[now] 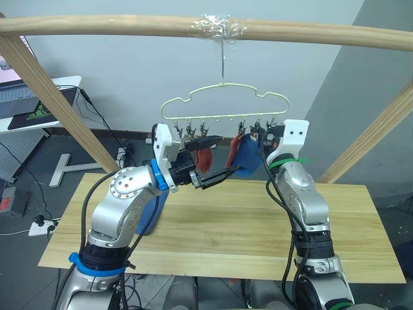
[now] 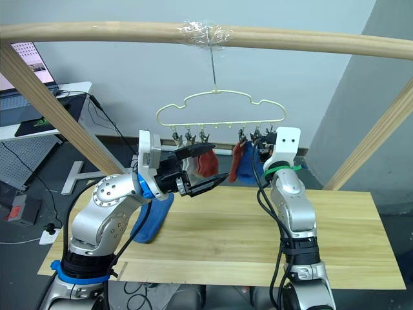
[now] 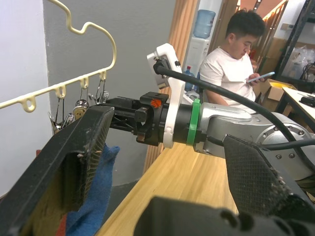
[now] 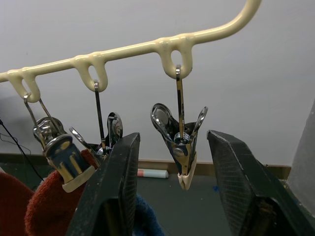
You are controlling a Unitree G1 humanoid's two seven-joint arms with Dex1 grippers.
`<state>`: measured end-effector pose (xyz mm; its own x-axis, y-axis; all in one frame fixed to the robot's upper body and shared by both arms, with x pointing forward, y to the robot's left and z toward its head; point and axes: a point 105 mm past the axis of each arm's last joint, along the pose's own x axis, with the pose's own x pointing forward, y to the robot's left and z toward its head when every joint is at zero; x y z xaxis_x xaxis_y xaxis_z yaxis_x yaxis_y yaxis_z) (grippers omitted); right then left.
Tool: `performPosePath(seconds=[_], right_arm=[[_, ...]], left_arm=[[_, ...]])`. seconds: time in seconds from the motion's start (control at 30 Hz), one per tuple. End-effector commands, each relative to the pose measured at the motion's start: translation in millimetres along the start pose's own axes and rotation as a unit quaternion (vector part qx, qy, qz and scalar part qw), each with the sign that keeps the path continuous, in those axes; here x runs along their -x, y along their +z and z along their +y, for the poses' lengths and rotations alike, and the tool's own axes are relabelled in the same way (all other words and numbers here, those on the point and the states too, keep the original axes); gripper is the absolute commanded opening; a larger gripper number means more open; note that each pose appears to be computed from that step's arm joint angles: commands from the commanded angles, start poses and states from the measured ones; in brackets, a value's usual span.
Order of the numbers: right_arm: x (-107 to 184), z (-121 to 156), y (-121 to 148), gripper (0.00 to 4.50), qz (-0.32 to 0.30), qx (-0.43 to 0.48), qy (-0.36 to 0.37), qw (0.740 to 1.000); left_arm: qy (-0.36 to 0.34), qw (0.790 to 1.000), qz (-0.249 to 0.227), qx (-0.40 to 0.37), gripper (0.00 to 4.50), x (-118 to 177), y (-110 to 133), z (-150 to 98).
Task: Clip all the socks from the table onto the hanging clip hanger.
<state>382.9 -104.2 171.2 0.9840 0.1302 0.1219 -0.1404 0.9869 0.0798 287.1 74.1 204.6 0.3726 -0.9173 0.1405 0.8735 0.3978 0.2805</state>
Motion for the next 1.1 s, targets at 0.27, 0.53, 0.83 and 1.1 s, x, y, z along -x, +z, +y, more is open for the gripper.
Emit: performPosePath(seconds=[0.27,0.53,0.83,1.1], right_arm=[[0.0,7.6,27.9,2.23,-0.051,0.003,0.006,0.999],[-1.4,5.8,31.9,2.23,-0.058,0.014,0.001,0.998],[-2.4,9.4,29.7,2.23,-0.053,0.014,0.012,0.998],[-3.4,9.6,29.9,2.23,-0.054,0.012,0.013,0.998]], left_arm=[[-0.002,1.0,-0.02,-0.018,4.14,6.0,12.4,-5.6],[-0.001,1.0,-0.021,-0.016,4.14,4.5,9.9,-3.9],[-0.002,0.999,-0.026,-0.017,4.14,2.3,12.1,-6.0],[0.001,0.999,-0.041,-0.016,4.14,-1.4,20.8,-5.8]])
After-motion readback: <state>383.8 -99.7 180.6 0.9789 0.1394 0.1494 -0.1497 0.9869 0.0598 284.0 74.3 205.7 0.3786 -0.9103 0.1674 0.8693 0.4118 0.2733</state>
